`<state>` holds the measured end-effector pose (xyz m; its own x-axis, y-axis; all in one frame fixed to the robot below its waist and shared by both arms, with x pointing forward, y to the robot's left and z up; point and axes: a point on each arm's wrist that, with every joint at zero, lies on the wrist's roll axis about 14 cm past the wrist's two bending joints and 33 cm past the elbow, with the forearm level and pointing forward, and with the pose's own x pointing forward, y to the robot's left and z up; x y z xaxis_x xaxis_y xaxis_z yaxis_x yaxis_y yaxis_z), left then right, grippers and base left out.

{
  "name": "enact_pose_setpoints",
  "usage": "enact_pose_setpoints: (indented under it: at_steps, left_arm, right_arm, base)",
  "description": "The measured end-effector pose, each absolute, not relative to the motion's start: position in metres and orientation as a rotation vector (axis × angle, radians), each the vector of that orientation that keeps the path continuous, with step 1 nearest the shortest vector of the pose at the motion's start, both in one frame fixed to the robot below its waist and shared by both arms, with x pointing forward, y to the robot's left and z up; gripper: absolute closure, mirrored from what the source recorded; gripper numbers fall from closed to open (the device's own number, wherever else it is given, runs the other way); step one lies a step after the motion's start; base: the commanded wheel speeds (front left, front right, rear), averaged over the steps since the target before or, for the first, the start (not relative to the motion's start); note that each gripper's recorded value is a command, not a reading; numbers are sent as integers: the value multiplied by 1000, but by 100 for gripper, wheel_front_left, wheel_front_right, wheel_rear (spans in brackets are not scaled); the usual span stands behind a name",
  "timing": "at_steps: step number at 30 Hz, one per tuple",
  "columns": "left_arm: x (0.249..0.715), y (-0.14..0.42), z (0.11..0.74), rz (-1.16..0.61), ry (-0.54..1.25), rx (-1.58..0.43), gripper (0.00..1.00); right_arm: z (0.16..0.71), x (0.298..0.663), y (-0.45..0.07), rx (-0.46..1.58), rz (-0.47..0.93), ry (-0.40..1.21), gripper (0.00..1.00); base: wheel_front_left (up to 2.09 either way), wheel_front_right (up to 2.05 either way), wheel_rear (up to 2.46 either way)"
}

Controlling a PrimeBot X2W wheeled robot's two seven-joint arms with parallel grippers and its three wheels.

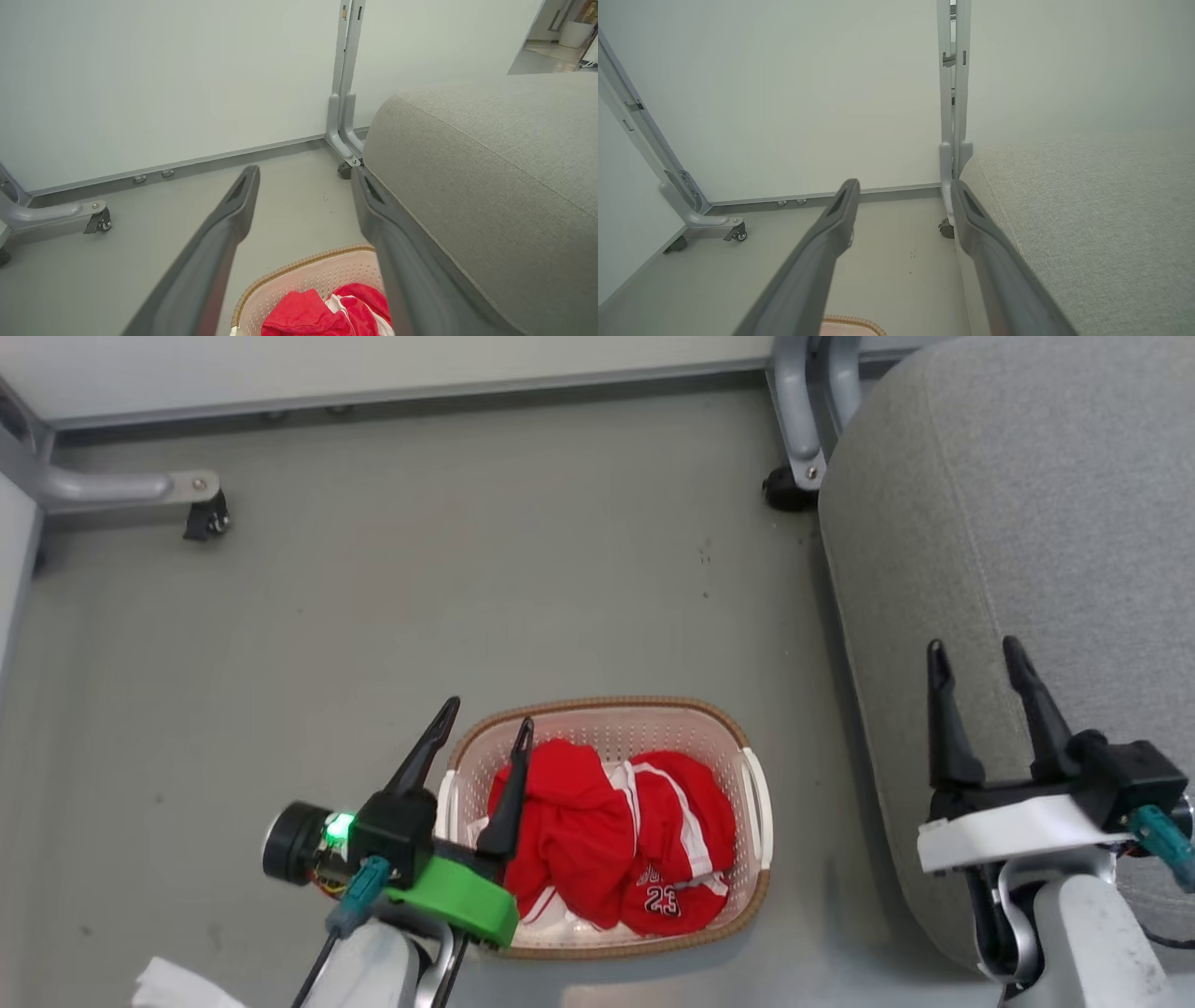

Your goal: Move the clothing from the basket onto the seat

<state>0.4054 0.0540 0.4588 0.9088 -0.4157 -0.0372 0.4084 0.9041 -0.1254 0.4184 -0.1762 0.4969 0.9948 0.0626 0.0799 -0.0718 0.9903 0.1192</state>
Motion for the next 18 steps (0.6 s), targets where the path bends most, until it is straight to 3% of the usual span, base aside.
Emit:
enact_pose_setpoints:
  at_steps: [18]
  left_arm:
    - [439, 0, 327, -786, 316, 137, 0]
  right_arm:
    - [442, 490, -179, 134, 60, -19, 0]
  base:
    - [0, 0, 0]
